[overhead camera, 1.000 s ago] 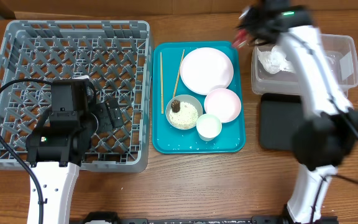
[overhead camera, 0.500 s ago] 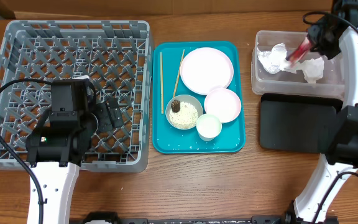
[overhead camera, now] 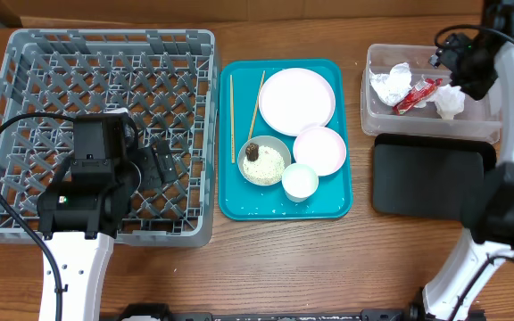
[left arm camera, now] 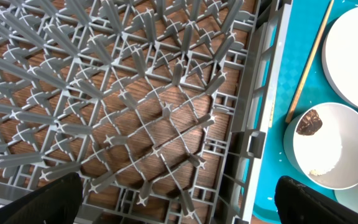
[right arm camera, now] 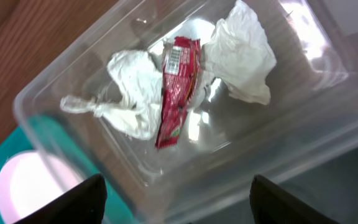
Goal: Sort waste into correct bins and load items into the dishwasher
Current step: 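Carry the red wrapper to the clear bin and release it, then move the right gripper to the rice bowl on the teal tray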
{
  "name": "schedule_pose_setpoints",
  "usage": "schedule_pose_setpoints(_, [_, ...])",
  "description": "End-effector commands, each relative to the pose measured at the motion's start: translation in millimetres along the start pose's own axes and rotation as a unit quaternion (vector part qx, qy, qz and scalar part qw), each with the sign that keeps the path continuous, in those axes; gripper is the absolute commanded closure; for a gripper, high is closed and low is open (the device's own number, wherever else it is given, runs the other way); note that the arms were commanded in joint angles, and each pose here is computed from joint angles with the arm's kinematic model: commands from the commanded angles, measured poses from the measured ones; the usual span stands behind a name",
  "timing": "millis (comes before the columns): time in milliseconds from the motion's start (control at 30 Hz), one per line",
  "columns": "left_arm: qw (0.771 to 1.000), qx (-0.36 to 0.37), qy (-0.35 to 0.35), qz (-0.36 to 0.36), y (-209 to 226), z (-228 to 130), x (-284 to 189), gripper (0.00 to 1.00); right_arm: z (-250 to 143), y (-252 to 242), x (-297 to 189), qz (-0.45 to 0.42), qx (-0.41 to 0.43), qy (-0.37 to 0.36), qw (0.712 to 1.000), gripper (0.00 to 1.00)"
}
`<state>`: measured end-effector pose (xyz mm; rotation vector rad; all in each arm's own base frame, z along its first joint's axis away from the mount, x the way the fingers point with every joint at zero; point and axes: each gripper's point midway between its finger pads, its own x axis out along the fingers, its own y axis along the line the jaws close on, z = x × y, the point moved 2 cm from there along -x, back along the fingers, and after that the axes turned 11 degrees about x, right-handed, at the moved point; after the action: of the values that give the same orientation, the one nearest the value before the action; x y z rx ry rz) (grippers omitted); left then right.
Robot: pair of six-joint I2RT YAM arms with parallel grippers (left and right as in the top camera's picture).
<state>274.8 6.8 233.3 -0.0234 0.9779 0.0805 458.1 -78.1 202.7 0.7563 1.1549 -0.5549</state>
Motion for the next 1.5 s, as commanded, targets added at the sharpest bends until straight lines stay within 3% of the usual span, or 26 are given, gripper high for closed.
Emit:
schedule_pose_setpoints(0, [1.0, -0.009, -0.013, -0.006, -1, 7, -6, 0.0, -13, -2, -74, 0.048, -0.061, -0.027, 0.997, 0.24])
schedule_pose_setpoints(333, [1.0, -0.009, -0.009, -0.006, -1, 6, -6, 0.0, -62, -41, -126, 0.013, -0.099, 0.019, 0.995, 0.24])
schedule_pose_setpoints(667, [1.0, -0.009, -0.008, -0.006, -1, 6, -6, 0.0, -101, -68, -183, 0.051, -0.116, -0.031, 0.991, 0.22])
schedule_pose_setpoints(1133, [1.0, -0.009, -0.008, -0.005, -1, 5, -6, 0.0, -194, -83, -113, 0.108, -0.166, 0.065, 0.978, 0.1])
schedule_pose_setpoints(1467, [1.0, -0.009, -0.008, -0.005, -1, 5, -6, 0.0, -256, -31, -80, 0.145, -0.301, 0.1, 0.937, 0.09])
